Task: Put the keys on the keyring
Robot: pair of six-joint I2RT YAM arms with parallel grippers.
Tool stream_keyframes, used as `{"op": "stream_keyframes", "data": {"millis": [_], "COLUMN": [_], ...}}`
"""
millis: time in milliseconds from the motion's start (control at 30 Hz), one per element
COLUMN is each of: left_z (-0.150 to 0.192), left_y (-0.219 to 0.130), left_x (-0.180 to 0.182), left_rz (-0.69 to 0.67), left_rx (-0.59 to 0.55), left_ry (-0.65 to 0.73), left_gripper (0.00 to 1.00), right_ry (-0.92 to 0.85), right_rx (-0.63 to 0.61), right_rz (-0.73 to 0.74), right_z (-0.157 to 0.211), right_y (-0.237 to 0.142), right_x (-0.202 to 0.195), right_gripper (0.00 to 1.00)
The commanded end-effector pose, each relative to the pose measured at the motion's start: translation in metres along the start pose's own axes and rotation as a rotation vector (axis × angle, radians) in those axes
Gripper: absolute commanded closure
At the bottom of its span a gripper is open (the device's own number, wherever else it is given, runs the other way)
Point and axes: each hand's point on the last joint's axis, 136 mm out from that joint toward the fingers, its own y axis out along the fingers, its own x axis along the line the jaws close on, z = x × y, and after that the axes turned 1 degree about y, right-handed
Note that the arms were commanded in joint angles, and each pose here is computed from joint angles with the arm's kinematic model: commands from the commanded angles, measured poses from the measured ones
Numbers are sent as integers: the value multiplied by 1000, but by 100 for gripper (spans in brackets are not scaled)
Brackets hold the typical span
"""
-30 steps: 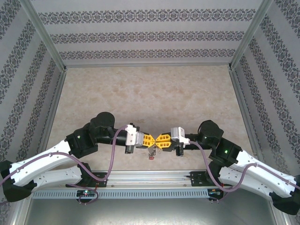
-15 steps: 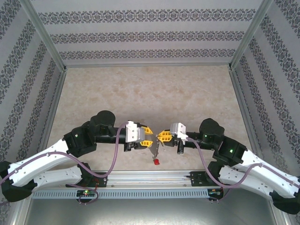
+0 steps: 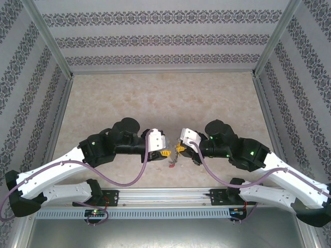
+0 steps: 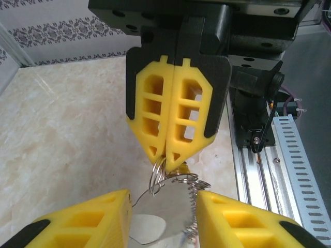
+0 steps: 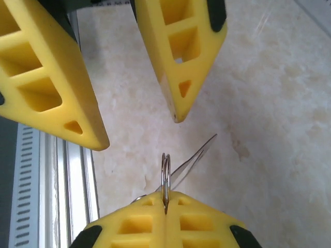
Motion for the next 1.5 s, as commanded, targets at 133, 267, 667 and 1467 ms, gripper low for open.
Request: {"op": "stream_keyframes", "data": {"millis": [133, 267, 667, 1467], "left_z": [-9, -15, -11, -12], "left_y": [5, 6, 17, 18], "left_x": [6, 3, 4, -2], "left_rz": [-4, 19, 54, 100], "left_rx": [-33, -86, -94, -119], "left_ry": [23, 30, 1, 0], "left_gripper": [64, 66, 69, 100], "right_ry": [-20, -20, -21, -29], "right_rx": [7, -12, -30, -82], "right_rz": [-47, -75, -109, -137], "right_z": [-10, -15, -18, -24], "right_y": [-7, -7, -8, -12], "right_x": [3, 5, 9, 16], "right_gripper": [100, 100, 100, 100]}}
